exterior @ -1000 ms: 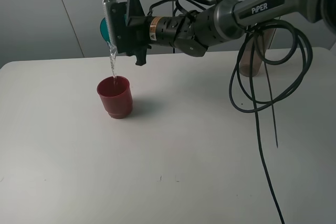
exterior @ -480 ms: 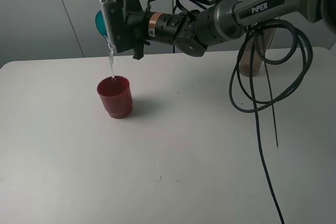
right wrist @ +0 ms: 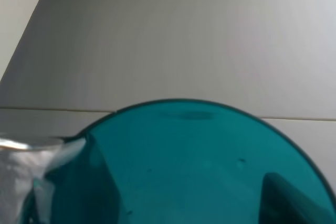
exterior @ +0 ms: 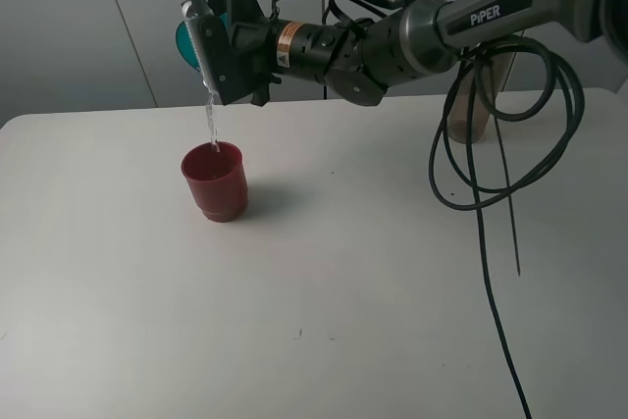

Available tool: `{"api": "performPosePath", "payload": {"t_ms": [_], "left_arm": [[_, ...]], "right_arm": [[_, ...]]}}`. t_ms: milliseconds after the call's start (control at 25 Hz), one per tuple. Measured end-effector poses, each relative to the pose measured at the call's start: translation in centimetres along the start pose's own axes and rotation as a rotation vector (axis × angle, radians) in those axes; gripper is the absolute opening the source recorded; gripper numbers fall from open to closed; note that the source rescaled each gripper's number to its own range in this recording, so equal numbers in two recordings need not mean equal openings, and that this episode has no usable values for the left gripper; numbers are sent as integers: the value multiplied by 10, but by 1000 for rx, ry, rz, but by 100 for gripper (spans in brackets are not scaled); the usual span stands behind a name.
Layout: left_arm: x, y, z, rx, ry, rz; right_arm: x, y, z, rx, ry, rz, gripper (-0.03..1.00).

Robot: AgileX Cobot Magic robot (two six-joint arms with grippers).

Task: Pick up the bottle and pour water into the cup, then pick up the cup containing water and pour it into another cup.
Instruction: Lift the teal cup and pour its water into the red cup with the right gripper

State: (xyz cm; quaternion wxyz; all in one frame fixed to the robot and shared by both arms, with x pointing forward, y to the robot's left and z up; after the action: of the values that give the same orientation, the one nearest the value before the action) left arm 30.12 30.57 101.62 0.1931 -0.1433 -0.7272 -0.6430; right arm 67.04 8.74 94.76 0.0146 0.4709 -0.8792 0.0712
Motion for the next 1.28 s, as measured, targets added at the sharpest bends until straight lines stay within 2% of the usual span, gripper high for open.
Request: {"api": "performPosePath", "payload": {"t_ms": [440,1280], "left_arm": [[0,0,0,0,0,0],[0,0,0,0,0,0]], "right_arm": [[-2,10,-4,64,-21,-22,4],[-4,15,4,222,-19,-49,4]]}}
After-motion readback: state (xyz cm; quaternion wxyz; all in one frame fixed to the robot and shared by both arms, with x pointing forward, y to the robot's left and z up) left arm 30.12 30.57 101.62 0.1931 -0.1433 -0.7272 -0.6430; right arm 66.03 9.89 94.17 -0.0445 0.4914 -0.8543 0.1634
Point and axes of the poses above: a point on each arm's last joint axis where the gripper is mounted, x pointing back along that axis away from the gripper, z along the wrist's bending axis when the last joint is at zero, y = z × x, the point moved 8 cm from there along -x, pointing out along that axis toward the gripper, and after that the axes turned 6 degrees about x, right-handed, at the moved point
